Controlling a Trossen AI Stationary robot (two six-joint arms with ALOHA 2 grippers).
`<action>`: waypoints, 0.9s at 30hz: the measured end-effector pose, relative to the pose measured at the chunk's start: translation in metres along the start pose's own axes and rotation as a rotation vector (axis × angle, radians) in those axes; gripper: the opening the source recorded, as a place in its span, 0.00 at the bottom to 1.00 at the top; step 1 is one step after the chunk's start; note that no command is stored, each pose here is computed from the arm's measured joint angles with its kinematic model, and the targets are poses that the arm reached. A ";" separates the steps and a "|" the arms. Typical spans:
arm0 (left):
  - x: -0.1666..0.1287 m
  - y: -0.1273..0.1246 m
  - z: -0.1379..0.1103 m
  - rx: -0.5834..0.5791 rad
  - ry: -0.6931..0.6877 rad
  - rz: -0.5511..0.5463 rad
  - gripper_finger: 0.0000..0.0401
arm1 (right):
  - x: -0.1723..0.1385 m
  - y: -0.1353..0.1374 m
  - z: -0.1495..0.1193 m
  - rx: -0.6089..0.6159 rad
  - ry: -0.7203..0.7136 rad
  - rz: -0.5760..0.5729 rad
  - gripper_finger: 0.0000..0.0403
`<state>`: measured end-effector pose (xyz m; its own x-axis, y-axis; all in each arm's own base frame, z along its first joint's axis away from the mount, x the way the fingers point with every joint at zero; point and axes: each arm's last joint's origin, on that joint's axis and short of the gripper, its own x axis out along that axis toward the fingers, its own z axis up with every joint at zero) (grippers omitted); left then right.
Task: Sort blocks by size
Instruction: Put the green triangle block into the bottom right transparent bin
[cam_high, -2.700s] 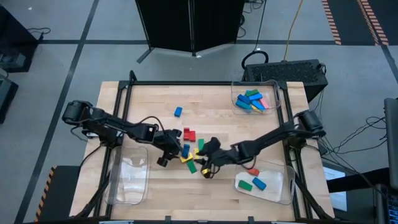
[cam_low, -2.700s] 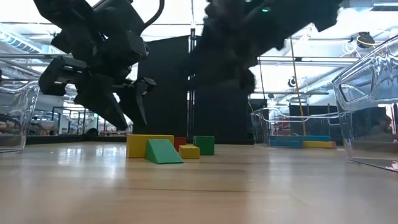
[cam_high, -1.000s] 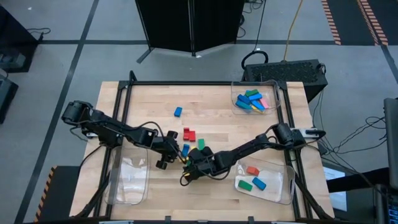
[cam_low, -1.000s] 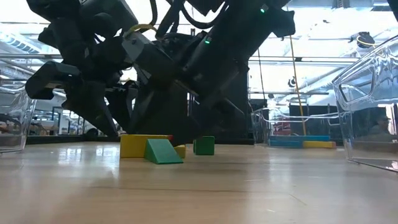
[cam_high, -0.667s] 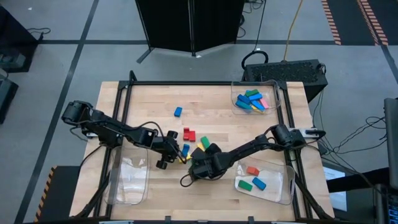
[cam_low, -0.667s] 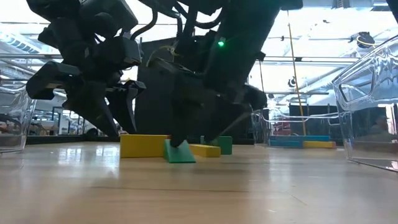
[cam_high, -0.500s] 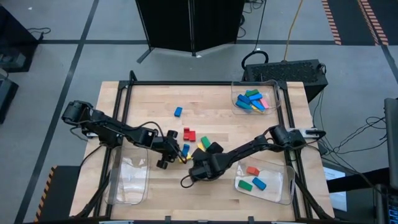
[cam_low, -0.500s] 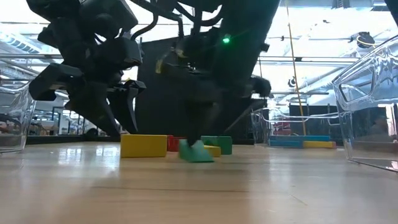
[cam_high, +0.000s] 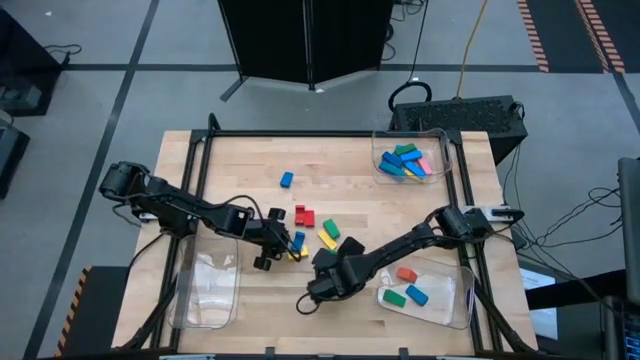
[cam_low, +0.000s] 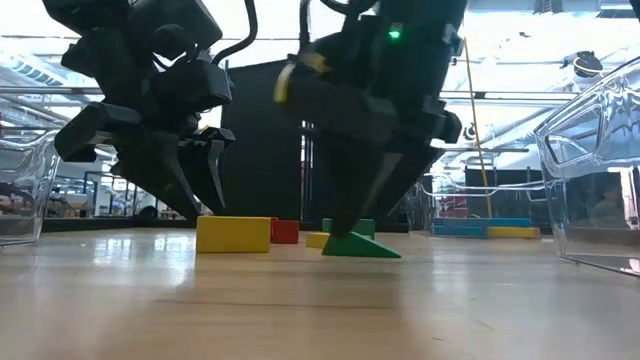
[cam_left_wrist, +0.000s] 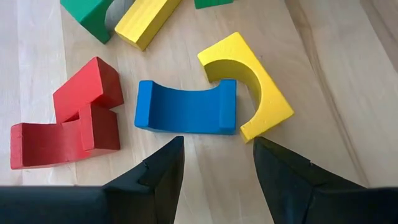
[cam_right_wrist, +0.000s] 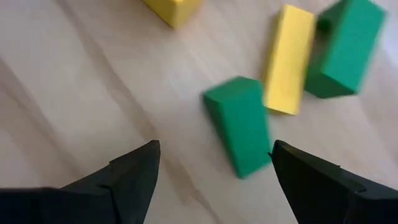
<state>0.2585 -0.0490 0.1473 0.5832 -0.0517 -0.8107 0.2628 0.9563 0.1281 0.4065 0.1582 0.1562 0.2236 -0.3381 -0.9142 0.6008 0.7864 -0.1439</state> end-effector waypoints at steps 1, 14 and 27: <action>0.000 0.000 0.000 -0.003 0.000 0.000 0.48 | -0.001 -0.001 -0.002 -0.020 0.009 -0.019 0.75; 0.000 0.000 0.000 -0.017 -0.001 0.004 0.48 | -0.001 -0.008 -0.008 -0.261 0.016 -0.096 0.75; 0.001 0.000 -0.001 -0.017 -0.010 0.007 0.48 | -0.075 -0.034 0.005 -0.205 -0.152 0.011 0.75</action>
<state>0.2580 -0.0487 0.1462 0.5925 -0.0478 -0.8041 0.2459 0.9613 0.1240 0.3729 0.1546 0.2318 0.3514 -0.3904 -0.8509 0.4325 0.8738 -0.2222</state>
